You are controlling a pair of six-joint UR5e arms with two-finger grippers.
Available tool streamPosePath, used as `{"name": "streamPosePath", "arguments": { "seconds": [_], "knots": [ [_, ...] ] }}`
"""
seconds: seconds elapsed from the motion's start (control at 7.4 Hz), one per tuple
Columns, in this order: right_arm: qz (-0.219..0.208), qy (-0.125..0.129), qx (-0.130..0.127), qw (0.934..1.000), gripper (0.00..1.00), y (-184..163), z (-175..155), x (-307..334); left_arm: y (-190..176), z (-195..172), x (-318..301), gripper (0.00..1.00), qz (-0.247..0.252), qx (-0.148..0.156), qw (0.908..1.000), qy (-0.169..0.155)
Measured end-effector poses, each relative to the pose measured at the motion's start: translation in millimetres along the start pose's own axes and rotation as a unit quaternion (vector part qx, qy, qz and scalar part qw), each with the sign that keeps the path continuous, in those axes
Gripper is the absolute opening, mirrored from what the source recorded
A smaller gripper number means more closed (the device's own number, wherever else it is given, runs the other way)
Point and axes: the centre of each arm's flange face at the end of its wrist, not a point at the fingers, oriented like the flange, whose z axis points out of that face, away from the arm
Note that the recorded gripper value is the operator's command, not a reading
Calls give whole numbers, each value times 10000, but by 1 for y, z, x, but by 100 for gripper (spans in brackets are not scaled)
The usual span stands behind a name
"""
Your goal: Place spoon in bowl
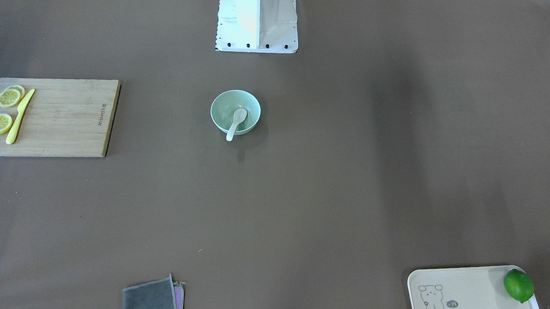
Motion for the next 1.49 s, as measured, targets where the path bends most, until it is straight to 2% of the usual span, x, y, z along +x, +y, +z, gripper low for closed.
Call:
{"name": "streamPosePath", "arguments": {
  "seconds": [0.27,0.41,0.81,1.49],
  "knots": [
    [53,124,-3,9999,100,2,2,14,3,11,-16,98,642,-114,9978,-68],
    [72,144,5,9999,100,-7,-2,13,-1,11,-16,98,726,-117,9972,-93],
    [373,153,-256,9989,100,-47,-28,0,-20,-2,-2,98,257,-66,9996,-132],
    [368,255,-249,9987,100,-47,-39,-5,-21,-22,19,98,394,122,9991,-75]
  ]
}}
